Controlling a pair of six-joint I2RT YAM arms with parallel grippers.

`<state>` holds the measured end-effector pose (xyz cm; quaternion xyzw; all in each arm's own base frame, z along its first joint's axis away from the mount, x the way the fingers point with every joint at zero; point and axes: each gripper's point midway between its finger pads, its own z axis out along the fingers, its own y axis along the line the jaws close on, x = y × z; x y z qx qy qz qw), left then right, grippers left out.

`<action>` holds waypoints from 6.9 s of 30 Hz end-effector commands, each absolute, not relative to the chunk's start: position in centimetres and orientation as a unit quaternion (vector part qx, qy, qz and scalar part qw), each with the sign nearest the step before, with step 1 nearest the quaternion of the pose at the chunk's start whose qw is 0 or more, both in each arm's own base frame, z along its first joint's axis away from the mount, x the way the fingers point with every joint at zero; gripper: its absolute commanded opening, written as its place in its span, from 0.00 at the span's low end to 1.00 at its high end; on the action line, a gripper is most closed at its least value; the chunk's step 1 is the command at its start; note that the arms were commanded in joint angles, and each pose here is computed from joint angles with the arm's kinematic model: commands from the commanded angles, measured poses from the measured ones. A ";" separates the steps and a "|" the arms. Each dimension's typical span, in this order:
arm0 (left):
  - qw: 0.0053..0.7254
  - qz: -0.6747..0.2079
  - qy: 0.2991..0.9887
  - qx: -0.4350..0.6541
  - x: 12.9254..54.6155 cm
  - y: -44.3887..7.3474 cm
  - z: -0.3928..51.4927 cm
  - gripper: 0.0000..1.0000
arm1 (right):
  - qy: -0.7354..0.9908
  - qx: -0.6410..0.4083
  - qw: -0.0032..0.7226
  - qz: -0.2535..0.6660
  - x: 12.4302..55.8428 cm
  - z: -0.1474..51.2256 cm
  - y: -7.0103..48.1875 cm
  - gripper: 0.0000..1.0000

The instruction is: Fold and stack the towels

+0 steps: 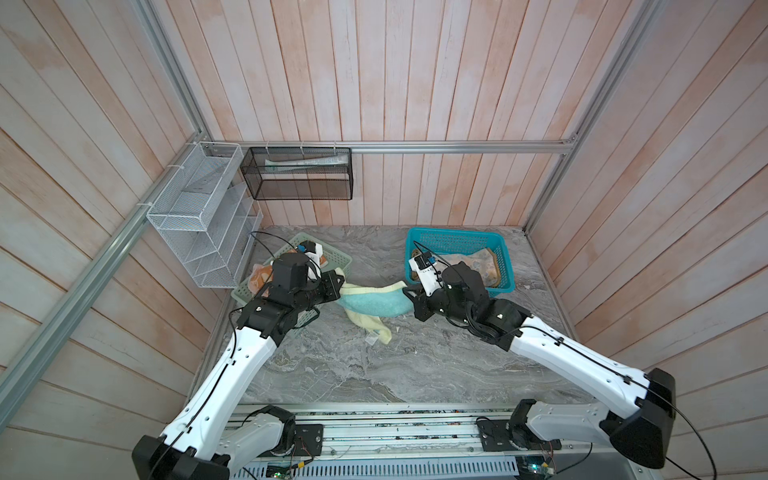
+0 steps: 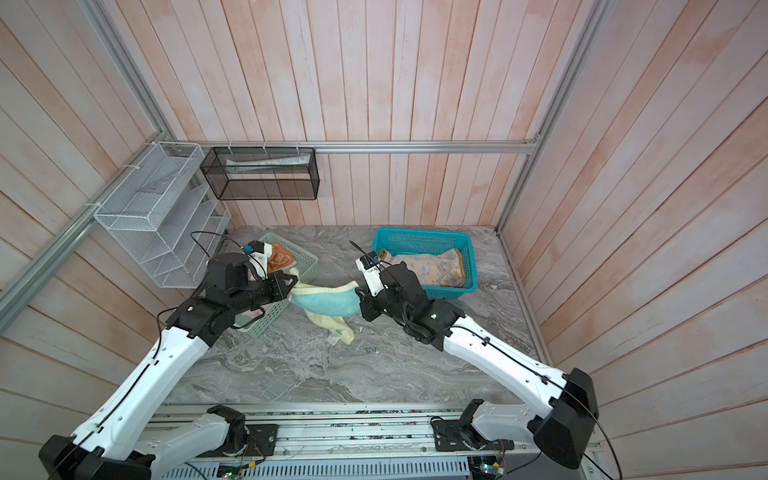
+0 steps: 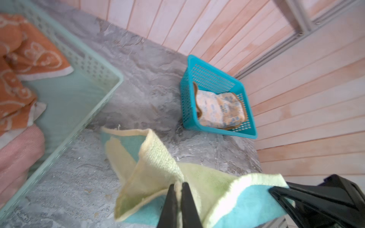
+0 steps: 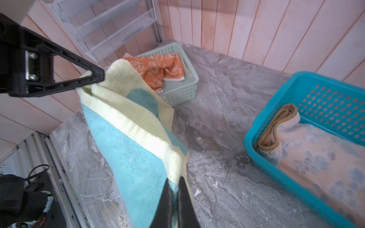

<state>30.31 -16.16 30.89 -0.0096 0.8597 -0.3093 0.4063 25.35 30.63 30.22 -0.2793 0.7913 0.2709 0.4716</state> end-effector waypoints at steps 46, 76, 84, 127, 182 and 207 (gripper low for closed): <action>0.161 -0.281 0.940 0.107 31.6 -25.5 6.0 0.44 | 0.906 -0.179 0.313 0.222 24.1 8.2 23.7 0.00; 0.181 -0.265 0.934 0.157 31.4 -25.8 9.2 0.00 | 0.900 -0.180 0.341 0.203 26.0 11.9 23.5 0.00; 0.287 -0.269 0.902 0.178 32.2 -24.9 18.4 0.00 | 0.870 -0.186 0.412 0.199 28.1 19.5 22.5 0.00; 0.193 -0.308 0.908 0.210 33.4 -25.3 4.7 0.45 | 0.917 -0.198 0.296 0.178 28.2 6.8 21.0 0.00; 0.586 -0.285 0.711 0.263 25.8 -19.9 48.0 0.00 | 0.742 -0.175 0.618 0.190 27.7 44.4 17.8 0.00; 0.474 -0.307 0.803 0.189 49.9 -18.4 27.4 0.00 | 0.853 -0.185 0.432 0.228 50.9 21.8 21.2 0.00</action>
